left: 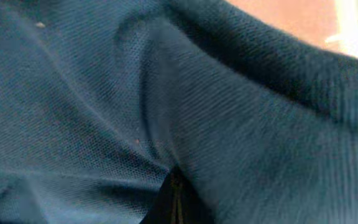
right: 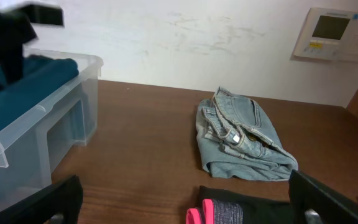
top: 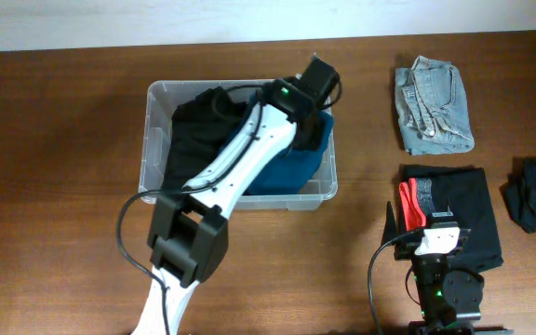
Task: Pack container
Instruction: 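Press the teal garment down inside the bin with the left gripper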
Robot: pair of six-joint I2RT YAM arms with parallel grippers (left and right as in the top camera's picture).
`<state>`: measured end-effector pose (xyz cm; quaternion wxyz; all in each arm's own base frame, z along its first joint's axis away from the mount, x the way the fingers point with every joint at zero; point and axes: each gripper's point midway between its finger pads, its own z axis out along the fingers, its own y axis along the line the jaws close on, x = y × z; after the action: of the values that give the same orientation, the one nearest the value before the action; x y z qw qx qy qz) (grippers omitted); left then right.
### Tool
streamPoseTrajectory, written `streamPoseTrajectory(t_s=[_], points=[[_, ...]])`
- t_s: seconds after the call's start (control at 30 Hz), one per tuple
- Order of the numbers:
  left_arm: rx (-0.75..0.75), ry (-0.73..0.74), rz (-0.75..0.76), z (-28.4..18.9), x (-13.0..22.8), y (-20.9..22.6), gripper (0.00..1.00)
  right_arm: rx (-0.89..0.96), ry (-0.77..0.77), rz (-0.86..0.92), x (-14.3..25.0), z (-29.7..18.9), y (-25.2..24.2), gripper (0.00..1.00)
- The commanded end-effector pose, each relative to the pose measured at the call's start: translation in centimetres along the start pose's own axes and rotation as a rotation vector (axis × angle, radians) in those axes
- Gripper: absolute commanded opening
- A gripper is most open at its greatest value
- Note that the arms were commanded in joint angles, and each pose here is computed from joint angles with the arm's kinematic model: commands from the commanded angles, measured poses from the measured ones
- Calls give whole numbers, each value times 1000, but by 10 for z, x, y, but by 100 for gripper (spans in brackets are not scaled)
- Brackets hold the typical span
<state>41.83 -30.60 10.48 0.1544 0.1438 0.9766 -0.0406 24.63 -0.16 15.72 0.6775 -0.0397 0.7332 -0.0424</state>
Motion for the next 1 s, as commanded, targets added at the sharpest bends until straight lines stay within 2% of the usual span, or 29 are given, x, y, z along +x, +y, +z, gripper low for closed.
streamPoseTrajectory(t_s=[0.0, 0.13, 0.33, 0.57, 0.77, 0.97], points=[[18, 49, -14, 25, 10, -11, 1, 11, 2, -3, 2, 0, -2, 98], [10, 52, -13, 27, 10, -10, 1, 11, 2, -3, 2, 0, -2, 98], [-135, 0, -64, 23, 2, 16, 1, 11, 2, -3, 2, 0, -2, 98], [-212, -169, -84, -30, -42, 28, 1, 11, 2, -3, 2, 0, -2, 98], [-87, -255, -104, -86, -64, 11, 1, 11, 2, -3, 2, 0, -2, 98], [137, -183, -78, -99, -52, -28, 1, 11, 2, -3, 2, 0, -2, 98]])
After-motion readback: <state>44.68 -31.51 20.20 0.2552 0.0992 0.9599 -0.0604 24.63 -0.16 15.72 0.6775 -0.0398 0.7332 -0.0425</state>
